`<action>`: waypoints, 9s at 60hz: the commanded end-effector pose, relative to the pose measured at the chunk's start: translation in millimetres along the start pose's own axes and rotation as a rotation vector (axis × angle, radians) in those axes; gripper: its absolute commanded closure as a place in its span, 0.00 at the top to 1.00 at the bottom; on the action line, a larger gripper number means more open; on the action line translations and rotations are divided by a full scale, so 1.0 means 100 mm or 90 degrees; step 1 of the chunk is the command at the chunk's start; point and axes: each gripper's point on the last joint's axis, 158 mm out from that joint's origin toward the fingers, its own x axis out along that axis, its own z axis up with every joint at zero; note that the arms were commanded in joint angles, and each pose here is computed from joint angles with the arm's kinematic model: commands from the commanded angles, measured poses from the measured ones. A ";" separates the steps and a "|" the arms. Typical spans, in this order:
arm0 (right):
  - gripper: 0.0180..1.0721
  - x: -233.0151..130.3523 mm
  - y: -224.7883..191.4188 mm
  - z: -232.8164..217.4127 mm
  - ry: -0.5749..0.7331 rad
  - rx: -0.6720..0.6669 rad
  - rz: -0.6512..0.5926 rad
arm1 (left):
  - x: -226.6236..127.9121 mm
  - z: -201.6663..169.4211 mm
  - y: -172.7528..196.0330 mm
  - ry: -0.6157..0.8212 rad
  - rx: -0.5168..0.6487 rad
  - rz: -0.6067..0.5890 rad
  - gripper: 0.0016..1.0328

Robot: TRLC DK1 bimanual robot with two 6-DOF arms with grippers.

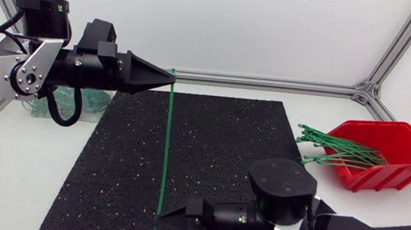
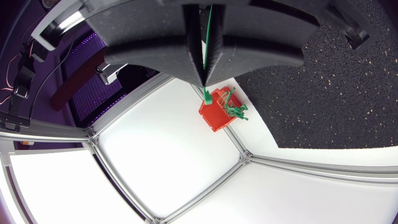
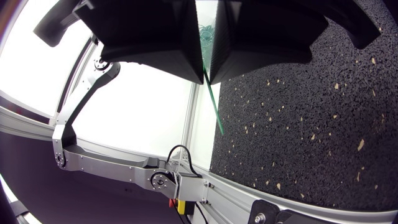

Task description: Take a green cable tie from the red box, thread the tail through the head to close it, then place it in the transparent bin on the left.

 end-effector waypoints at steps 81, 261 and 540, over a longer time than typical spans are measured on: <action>0.05 -0.41 -0.49 0.07 -0.039 1.022 0.140 | -0.04 -0.30 -0.56 0.004 0.063 -0.046 0.03; 0.05 -1.04 -1.81 -0.39 -0.226 1.953 0.313 | -0.10 -0.83 -1.35 -0.075 0.310 0.024 0.04; 0.96 -0.95 -0.66 -1.04 0.124 1.623 0.013 | -3.30 1.92 1.14 -0.280 0.363 0.919 0.04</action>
